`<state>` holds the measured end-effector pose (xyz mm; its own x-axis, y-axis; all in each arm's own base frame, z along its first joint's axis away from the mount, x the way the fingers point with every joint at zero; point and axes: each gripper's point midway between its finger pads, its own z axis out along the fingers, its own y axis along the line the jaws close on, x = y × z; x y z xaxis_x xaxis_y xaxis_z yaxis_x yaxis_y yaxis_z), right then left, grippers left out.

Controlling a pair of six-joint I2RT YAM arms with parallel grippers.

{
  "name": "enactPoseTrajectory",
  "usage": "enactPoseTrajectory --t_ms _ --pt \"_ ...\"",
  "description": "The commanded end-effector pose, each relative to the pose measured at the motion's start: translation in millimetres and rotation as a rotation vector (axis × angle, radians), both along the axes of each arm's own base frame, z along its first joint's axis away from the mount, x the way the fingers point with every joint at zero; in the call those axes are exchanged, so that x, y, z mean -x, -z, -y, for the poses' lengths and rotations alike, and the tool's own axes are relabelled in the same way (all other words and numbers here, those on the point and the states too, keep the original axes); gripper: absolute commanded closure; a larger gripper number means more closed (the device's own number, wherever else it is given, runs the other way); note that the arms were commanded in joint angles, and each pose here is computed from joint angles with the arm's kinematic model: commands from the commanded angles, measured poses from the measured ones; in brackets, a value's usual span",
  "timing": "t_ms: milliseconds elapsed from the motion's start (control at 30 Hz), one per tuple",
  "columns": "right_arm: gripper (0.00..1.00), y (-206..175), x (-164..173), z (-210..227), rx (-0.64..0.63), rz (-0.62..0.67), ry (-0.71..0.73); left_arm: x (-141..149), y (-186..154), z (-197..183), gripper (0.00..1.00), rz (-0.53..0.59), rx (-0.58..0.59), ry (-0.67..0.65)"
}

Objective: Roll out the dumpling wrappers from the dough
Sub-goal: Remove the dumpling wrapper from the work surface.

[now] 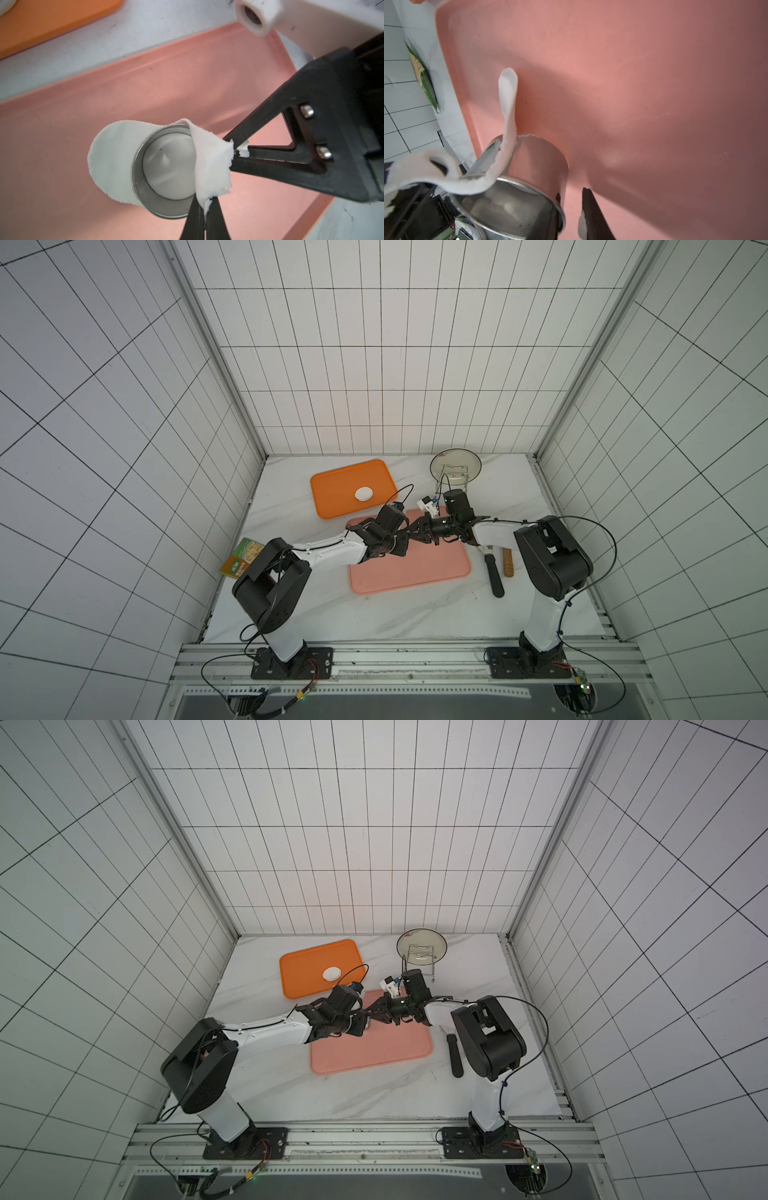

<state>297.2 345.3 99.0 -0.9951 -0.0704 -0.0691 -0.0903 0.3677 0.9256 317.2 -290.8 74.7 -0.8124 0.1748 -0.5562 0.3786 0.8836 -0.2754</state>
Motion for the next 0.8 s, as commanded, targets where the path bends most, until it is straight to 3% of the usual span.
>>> enactPoseTrajectory --t_ms 0,167,333,767 --pt "0.78 -6 -9 2 -0.010 0.020 0.004 -10 -7 3 1.00 0.027 0.014 -0.014" --pt "0.72 -5 -12 19 0.033 0.020 0.030 -10 -8 0 1.00 0.030 0.012 -0.025" --pt "0.66 10 -5 38 0.182 0.020 0.005 -10 -10 -3 1.00 0.031 0.020 -0.040" --pt "0.68 19 -9 35 0.252 0.043 -0.004 -11 -14 -7 1.00 0.034 0.035 -0.056"
